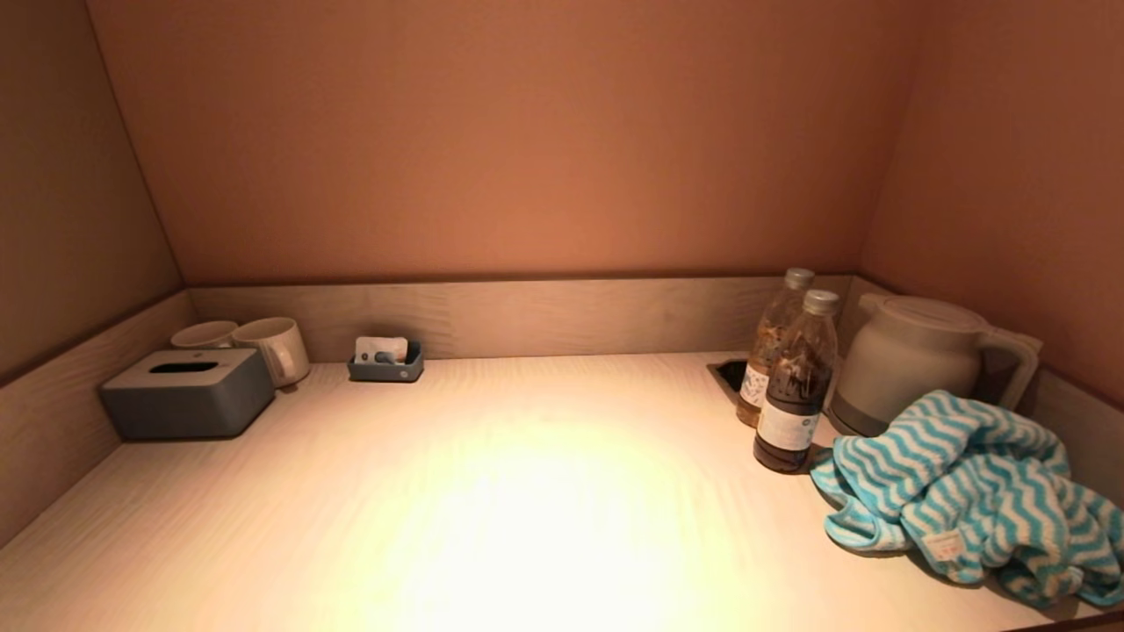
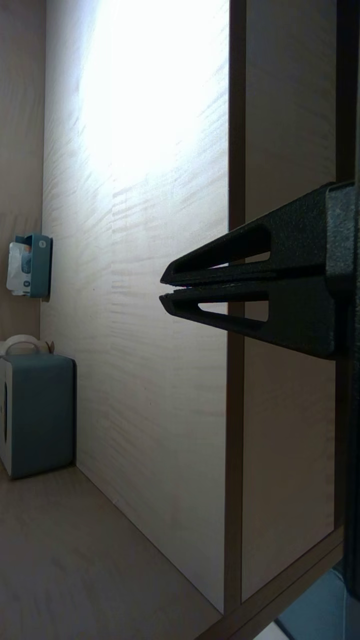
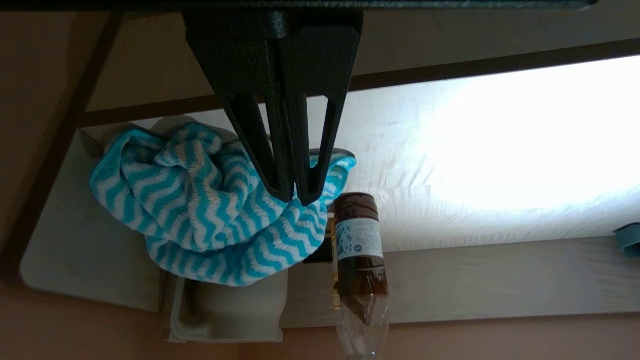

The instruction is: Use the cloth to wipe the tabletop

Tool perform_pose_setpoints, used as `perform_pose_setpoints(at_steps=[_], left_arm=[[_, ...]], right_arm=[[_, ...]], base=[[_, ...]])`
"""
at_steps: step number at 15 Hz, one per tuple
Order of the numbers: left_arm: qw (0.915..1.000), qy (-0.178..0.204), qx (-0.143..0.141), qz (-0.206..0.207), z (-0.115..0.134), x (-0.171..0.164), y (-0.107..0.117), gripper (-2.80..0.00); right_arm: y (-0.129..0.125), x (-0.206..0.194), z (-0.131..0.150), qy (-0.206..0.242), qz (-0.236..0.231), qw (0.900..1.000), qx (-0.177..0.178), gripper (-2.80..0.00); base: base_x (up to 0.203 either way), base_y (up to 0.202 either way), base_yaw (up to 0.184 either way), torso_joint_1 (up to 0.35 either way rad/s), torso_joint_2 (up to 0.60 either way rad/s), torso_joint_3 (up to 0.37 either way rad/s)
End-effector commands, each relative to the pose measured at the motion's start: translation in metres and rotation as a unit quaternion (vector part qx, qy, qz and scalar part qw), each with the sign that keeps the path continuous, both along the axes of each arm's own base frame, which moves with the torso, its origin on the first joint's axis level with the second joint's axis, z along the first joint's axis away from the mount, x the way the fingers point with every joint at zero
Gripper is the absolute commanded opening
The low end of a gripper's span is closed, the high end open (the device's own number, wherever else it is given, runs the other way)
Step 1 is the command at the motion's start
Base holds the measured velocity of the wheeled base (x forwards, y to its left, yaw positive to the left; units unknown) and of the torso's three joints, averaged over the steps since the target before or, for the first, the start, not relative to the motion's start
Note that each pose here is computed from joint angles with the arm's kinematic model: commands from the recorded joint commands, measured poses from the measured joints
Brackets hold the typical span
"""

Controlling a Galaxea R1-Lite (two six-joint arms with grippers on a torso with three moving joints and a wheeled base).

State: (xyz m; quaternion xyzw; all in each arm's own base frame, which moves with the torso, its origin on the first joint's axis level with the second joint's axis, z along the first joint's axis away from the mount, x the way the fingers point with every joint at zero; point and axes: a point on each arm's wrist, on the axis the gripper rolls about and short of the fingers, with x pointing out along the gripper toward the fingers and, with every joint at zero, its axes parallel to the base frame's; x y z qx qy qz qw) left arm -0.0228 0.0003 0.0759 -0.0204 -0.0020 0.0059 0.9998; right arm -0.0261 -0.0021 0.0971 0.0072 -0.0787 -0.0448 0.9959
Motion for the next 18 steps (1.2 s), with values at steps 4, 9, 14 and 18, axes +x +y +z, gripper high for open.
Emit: perform_pose_setpoints(at_steps=[4, 9, 14, 18], left_arm=[[1.0, 0.0, 0.0, 0.0, 0.0, 0.0, 0.0, -2.8], [1.0, 0.0, 0.0, 0.0, 0.0, 0.0, 0.0, -2.8], [1.0, 0.0, 0.0, 0.0, 0.0, 0.0, 0.0, -2.8], [1.0, 0.0, 0.0, 0.0, 0.0, 0.0, 0.0, -2.8]], right_arm=[[0.001, 0.002, -0.008, 0.017, 0.018, 1.0, -0.009, -2.8], [0.002, 0.003, -0.013, 0.039, 0.037, 0.998, -0.011, -2.8], [0.002, 0.003, -0.021, 0.081, 0.041, 0.996, -0.008, -2.8], [0.002, 0.003, -0.021, 0.081, 0.04, 0.996, -0.006, -2.8]], base=[[0.0, 0.0, 0.0, 0.0, 0.0, 0.0], [0.0, 0.0, 0.0, 0.0, 0.0, 0.0], [0.0, 0.0, 0.0, 0.0, 0.0, 0.0], [0.0, 0.0, 0.0, 0.0, 0.0, 0.0]])
